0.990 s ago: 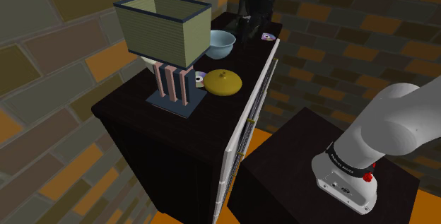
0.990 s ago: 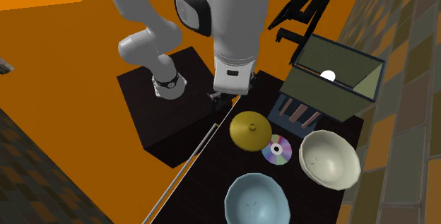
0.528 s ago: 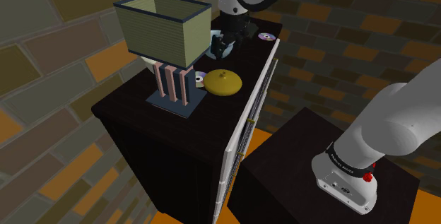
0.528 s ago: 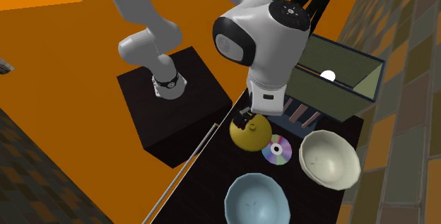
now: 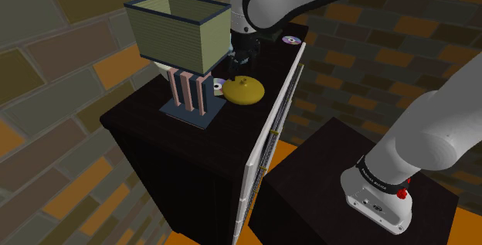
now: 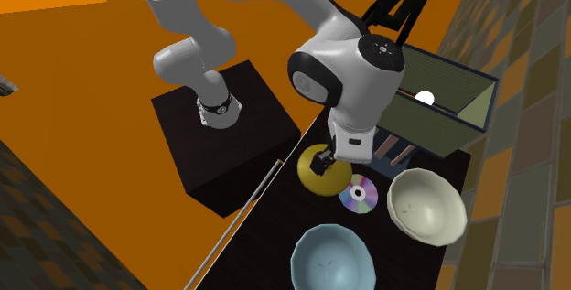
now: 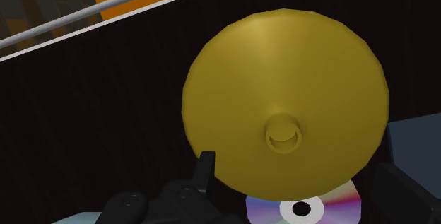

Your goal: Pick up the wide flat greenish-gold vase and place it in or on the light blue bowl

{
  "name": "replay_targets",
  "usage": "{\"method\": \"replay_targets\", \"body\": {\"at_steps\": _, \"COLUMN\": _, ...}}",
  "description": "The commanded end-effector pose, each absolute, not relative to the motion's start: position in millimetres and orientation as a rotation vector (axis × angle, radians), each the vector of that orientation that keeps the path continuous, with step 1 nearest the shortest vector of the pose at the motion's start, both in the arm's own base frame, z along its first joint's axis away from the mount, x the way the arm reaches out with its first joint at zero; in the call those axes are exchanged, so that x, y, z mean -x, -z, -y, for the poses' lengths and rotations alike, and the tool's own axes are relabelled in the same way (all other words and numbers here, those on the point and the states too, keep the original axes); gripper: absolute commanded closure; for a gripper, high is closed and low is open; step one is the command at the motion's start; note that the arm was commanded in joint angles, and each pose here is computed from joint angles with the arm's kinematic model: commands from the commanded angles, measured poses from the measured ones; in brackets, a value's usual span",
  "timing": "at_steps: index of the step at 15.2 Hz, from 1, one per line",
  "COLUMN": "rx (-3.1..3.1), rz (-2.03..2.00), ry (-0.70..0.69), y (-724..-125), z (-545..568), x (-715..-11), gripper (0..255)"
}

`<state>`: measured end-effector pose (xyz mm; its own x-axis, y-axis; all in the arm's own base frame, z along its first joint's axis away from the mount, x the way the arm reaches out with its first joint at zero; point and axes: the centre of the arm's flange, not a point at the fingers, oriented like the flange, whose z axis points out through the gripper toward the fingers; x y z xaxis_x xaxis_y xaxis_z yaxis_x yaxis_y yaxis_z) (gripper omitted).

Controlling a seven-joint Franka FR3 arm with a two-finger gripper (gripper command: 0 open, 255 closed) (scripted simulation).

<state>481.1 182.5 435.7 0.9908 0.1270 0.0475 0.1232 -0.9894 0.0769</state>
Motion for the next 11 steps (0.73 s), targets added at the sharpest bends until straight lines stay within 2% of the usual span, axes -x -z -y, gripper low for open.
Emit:
{"method": "replay_targets", "body": {"at_steps": 1, "rx": -3.061, "rz": -0.193, "ry": -0.081, "y": -422.0, "z": -180.6, "x": -482.3, "gripper": 0}}
{"method": "replay_targets", "body": {"at_steps": 9, "rx": -3.061, "rz": -0.193, "ry": -0.081, "y": -422.0, "z": -180.6, "x": -482.3, "gripper": 0}}
{"method": "replay_targets", "body": {"at_steps": 10, "rx": -3.061, "rz": -0.193, "ry": -0.081, "y": -422.0, "z": -180.6, "x": -482.3, "gripper": 255}}
{"method": "replay_targets", "body": {"at_steps": 11, "rx": -3.061, "rz": -0.193, "ry": -0.081, "y": -422.0, "z": -180.6, "x": -482.3, "gripper": 255}}
